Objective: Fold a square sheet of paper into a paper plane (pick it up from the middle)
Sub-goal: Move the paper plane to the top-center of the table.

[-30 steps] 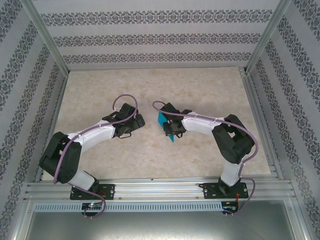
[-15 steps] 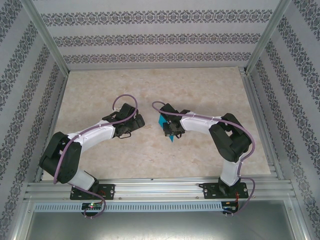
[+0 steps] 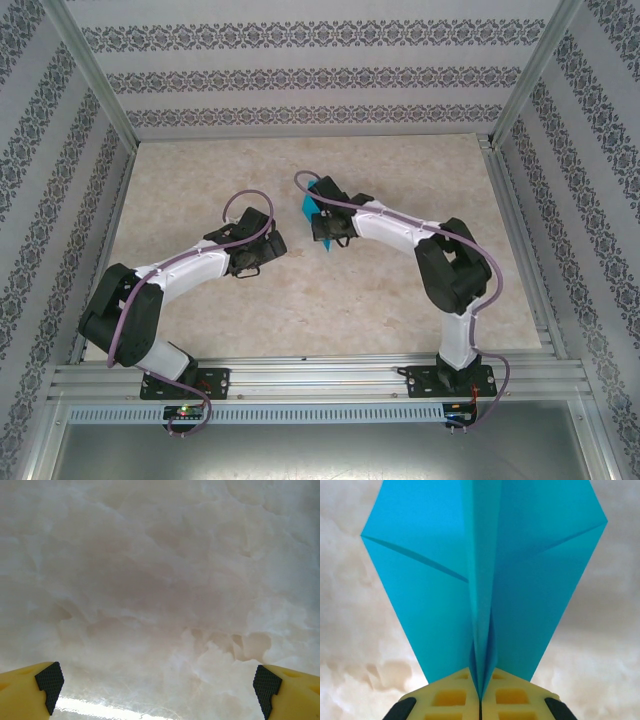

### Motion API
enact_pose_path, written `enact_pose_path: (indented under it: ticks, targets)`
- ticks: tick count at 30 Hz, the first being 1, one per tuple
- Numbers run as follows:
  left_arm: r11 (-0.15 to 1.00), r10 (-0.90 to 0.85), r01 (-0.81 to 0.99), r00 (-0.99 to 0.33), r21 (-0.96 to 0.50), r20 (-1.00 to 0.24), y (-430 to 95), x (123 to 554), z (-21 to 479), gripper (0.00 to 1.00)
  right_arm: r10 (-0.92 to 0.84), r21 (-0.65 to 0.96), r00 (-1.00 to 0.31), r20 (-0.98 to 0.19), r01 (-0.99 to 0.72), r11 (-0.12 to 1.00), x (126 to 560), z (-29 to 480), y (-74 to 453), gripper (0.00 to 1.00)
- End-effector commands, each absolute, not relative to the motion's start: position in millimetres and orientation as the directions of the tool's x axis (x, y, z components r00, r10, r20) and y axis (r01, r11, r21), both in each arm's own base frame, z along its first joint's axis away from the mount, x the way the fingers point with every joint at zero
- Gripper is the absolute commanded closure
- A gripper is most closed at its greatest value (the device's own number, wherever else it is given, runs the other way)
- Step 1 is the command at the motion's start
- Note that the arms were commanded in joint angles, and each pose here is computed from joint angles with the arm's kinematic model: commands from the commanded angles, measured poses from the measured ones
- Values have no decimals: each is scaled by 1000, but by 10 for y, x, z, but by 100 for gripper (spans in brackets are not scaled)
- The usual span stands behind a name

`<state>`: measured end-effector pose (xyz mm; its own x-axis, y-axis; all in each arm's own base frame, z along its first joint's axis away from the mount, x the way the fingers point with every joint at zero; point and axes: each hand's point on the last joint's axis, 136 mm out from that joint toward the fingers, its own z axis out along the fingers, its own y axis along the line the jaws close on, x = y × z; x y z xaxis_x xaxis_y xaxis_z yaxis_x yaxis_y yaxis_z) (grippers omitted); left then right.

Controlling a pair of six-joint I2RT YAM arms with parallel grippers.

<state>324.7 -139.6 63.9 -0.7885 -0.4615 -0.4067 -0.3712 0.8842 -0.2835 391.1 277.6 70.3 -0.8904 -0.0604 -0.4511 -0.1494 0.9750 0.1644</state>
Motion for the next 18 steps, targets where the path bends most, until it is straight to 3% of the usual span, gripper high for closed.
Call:
enact_pose_path:
  ticks: [1, 9, 18]
  targets:
    - [874, -485, -404, -765, -271, -423, -1281, 3239, 741, 0, -91, 115, -893, -441, -156, 981, 4128, 571, 2714, 94]
    - [876, -479, -393, -774, -280, -414, -1313, 3235, 741, 0, -67, 58, -907, -416, -100, 993, 4616, 402, 2506, 91]
    - [875, -480, -389, -779, -288, -404, -1336, 3234, 716, 0, -40, 32, -931, -363, -55, 998, 4729, 142, 2314, 88]
